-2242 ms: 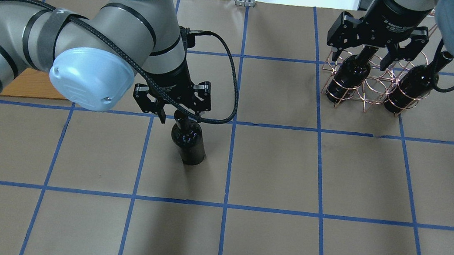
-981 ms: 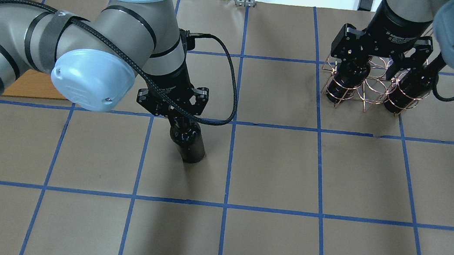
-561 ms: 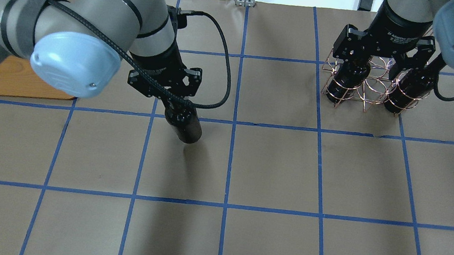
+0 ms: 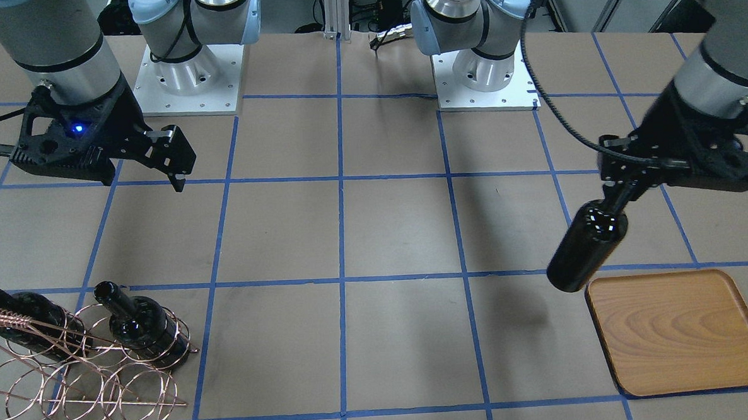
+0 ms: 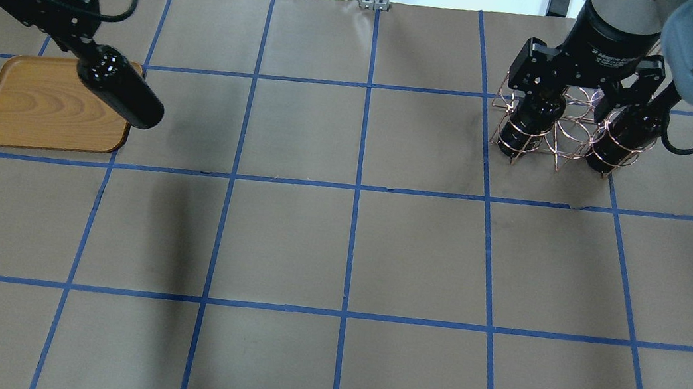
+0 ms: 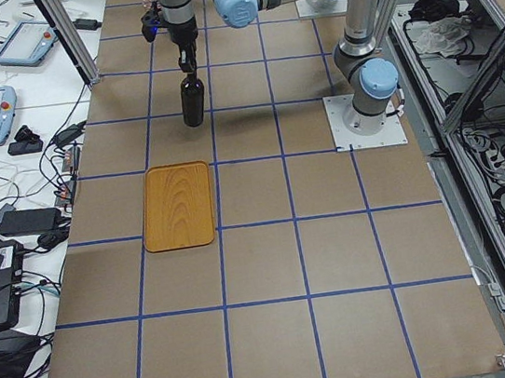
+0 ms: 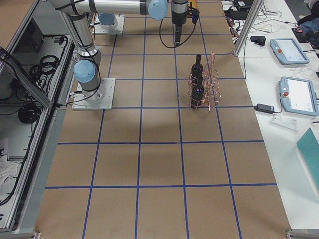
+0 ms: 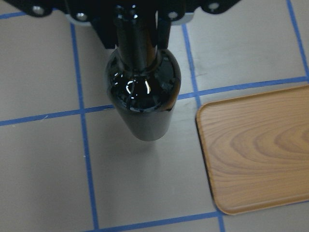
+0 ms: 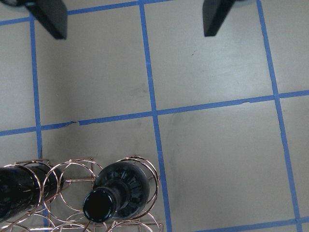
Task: Take wine from basket and place on tray
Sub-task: 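Carry the bottle with the left gripper onto the wooden tray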
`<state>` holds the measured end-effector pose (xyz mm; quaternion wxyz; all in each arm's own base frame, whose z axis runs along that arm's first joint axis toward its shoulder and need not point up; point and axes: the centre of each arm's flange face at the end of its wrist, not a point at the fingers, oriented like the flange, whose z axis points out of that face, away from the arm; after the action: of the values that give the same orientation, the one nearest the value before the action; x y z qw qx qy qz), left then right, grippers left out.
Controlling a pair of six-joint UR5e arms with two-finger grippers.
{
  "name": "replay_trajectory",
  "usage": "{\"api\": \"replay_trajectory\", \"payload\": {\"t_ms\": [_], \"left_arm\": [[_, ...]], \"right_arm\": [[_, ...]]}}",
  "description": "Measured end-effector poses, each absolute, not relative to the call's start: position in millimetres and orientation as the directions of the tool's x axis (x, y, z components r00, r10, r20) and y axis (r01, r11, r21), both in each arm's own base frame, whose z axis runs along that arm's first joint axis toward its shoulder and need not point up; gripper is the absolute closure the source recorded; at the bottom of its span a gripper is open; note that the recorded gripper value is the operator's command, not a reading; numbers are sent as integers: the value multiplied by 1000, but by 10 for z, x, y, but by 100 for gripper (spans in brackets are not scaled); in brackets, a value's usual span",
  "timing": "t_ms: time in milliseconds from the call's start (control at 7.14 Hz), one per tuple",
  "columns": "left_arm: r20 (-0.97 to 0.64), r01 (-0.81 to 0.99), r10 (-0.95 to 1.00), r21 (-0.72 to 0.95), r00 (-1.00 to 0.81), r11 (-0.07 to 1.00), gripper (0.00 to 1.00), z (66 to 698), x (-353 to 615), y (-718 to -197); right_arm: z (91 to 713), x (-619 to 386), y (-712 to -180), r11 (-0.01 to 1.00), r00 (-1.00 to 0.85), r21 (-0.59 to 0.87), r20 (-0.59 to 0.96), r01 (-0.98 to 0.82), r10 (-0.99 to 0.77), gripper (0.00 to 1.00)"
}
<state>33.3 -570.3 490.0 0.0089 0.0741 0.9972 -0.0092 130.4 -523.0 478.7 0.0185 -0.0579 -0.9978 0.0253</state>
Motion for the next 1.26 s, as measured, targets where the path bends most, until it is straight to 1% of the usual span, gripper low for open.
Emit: {"api": "replay_trajectory", "payload": {"t_ms": [280,561,841,1261], "left_arm": [[-49,156,156,5,-987,988,100,4842,1347,-5889],[-68,161,161,4,-985,987,100,4719,2046,-6135],[-76,140,138,-19,-988,990,100,4470,2529,-6358],[-36,109,108,-25,-994,994,100,4096,2910,-6447]], "right_arm": [[4787,1304,-5231,992,-993,-53,34,114,116,0],[4788,1305,-5232,992,-993,-54,33,114,116,0],[4788,1305,-5232,992,-993,-54,33,114,116,0],[4787,1303,-5230,992,-993,-53,35,114,116,0]]}}
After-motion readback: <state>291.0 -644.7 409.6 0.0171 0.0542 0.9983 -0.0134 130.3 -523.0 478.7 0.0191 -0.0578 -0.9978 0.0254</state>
